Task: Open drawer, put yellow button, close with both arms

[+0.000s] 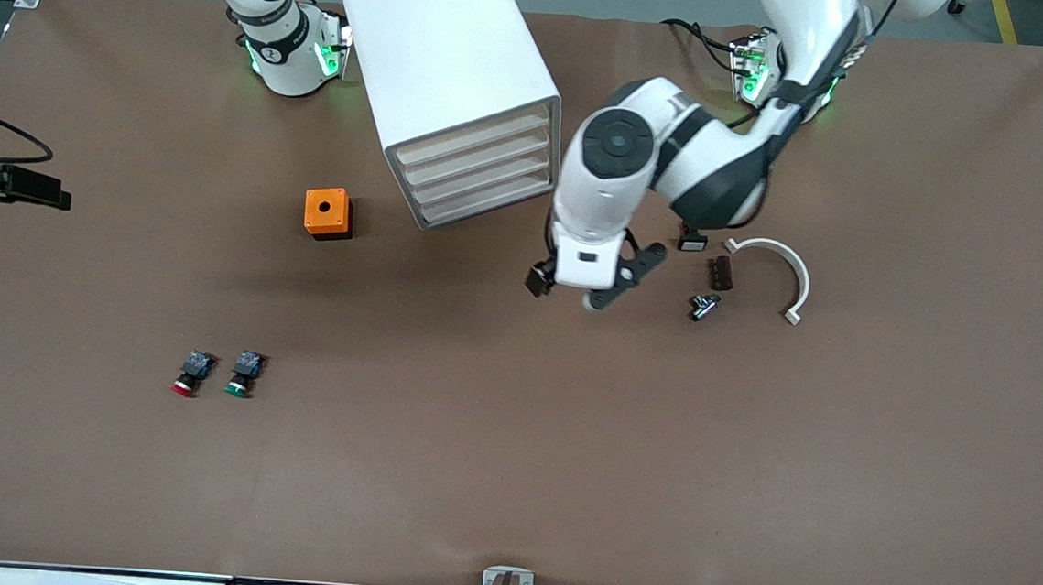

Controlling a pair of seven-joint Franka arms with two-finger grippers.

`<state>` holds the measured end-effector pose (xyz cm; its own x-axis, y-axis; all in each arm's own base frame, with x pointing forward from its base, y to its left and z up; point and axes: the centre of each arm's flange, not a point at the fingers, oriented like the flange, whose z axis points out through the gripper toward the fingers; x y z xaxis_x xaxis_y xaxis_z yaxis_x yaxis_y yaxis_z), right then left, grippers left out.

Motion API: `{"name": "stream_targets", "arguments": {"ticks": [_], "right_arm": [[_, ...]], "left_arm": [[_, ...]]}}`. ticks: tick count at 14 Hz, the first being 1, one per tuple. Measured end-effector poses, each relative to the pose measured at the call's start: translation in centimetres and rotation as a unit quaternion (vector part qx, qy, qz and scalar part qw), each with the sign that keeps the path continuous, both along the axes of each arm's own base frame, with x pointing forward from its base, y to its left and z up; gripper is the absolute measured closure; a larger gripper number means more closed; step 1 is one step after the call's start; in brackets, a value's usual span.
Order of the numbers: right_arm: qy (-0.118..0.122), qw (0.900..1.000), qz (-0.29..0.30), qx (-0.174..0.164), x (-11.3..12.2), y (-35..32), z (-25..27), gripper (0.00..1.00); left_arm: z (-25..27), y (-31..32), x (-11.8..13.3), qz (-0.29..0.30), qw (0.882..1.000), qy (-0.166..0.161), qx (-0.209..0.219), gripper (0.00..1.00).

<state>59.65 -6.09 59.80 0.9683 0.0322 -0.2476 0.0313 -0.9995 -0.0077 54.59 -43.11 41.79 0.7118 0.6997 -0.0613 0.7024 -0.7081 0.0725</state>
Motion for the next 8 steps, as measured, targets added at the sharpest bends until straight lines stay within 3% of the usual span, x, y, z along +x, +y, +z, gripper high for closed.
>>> {"name": "stream_targets", "arguments": {"ticks": [4,8], "right_arm": [[-0.014,1.000,0.000,0.004,-0.8,0.1,2.2,0.00],[-0.005,1.000,0.002,0.009,-1.6,0.6,2.8,0.00]], "left_arm": [[6.5,8.3,3.5,0.000,1.000,-0.023,-0.002,0.00],[12.8,16.1,3.8,-0.033,0.999,-0.026,0.012,0.00]]}}
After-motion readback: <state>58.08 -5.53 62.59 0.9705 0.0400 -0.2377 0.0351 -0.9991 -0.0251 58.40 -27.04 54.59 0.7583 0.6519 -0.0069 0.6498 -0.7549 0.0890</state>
